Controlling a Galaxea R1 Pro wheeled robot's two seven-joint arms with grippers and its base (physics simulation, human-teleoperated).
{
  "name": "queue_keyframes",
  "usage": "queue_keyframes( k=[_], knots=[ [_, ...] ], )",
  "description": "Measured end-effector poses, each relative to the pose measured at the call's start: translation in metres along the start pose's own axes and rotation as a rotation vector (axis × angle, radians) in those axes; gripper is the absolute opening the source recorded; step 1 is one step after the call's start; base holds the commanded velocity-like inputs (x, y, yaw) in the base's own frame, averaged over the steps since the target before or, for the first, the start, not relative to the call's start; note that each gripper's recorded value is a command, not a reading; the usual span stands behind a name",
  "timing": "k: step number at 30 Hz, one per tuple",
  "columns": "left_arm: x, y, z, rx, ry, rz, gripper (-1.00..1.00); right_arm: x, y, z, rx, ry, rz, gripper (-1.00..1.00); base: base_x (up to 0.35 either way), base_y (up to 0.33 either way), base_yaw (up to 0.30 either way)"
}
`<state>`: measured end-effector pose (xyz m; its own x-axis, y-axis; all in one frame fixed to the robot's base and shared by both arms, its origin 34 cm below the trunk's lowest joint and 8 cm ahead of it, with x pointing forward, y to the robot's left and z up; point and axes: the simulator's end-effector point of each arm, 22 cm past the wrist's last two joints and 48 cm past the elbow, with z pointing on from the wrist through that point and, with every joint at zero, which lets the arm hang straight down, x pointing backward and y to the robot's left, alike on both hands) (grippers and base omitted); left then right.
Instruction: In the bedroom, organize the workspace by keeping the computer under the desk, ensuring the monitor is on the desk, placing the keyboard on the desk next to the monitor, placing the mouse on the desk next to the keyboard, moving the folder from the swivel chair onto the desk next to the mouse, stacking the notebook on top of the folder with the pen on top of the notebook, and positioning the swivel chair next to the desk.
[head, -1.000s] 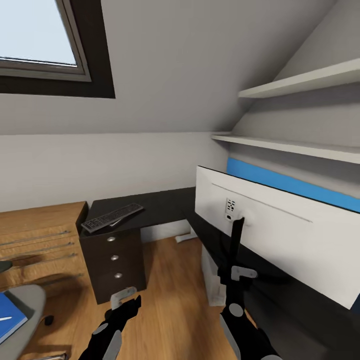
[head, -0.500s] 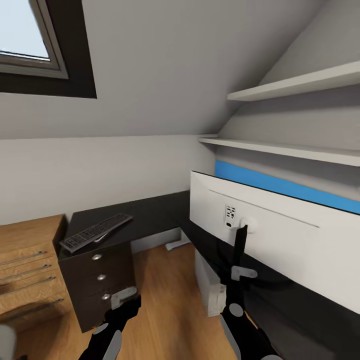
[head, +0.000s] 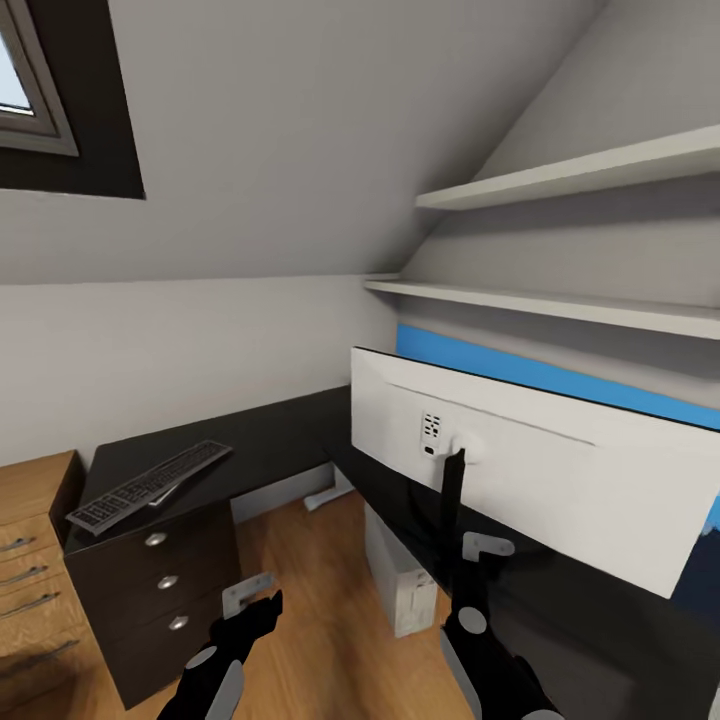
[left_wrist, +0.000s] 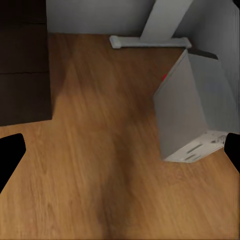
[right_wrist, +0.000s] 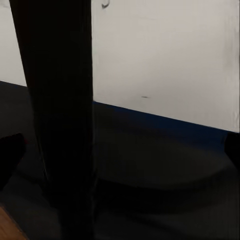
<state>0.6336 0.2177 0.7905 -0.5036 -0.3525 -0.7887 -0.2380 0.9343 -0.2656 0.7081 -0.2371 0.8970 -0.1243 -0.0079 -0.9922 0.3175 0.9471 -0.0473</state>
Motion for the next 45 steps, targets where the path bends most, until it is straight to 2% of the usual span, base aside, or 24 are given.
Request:
queue_keyframes(
  k=[12,19,23,25,28,29,30,33,38,45],
  knots=[
    [-0.005,-0.002,-0.002,0.004,-0.01,-0.001,1.0,-0.006,0.0,-0.001,-0.001,-0.01,0.003,1.0,0.0,0.28,-0.255],
    [-0.006,-0.002,-0.002,0.005,-0.011,-0.001,1.0,-0.007,0.0,-0.001,-0.001,-0.012,0.003,1.0,0.0,0.073,-0.23],
    [-0.005,-0.002,-0.003,0.005,-0.009,-0.001,1.0,-0.008,0.006,-0.003,-0.015,-0.015,-0.004,1.0,0.0,0.011,-0.057],
    [-0.002,-0.001,-0.002,0.002,-0.002,0.0,1.0,-0.01,0.016,-0.005,-0.04,-0.026,-0.021,1.0,0.0,0.002,-0.01],
    [0.012,0.005,0.0,-0.009,0.026,0.004,1.0,-0.011,0.018,-0.006,-0.046,-0.029,-0.025,1.0,0.0,0.001,-0.003],
    [0.058,0.03,0.004,-0.056,0.1,0.018,1.0,-0.011,0.019,-0.006,-0.048,-0.03,-0.025,1.0,0.0,0.0,0.0],
    [0.072,0.039,0.004,-0.072,0.119,0.023,1.0,-0.011,0.019,-0.007,-0.048,-0.03,-0.024,1.0,0.0,0.0,0.0],
    [0.07,0.058,0.006,-0.101,0.06,0.025,1.0,-0.01,0.02,-0.007,-0.049,-0.026,-0.024,1.0,0.0,0.0,0.0],
    [0.078,0.081,0.004,-0.138,0.006,0.032,1.0,-0.007,0.023,-0.008,-0.05,-0.009,-0.024,1.0,0.0,0.0,0.0],
    [0.08,0.089,0.003,-0.151,-0.014,0.037,1.0,-0.018,0.029,0.003,-0.047,0.02,-0.013,1.0,0.0,0.0,0.0]
  ],
)
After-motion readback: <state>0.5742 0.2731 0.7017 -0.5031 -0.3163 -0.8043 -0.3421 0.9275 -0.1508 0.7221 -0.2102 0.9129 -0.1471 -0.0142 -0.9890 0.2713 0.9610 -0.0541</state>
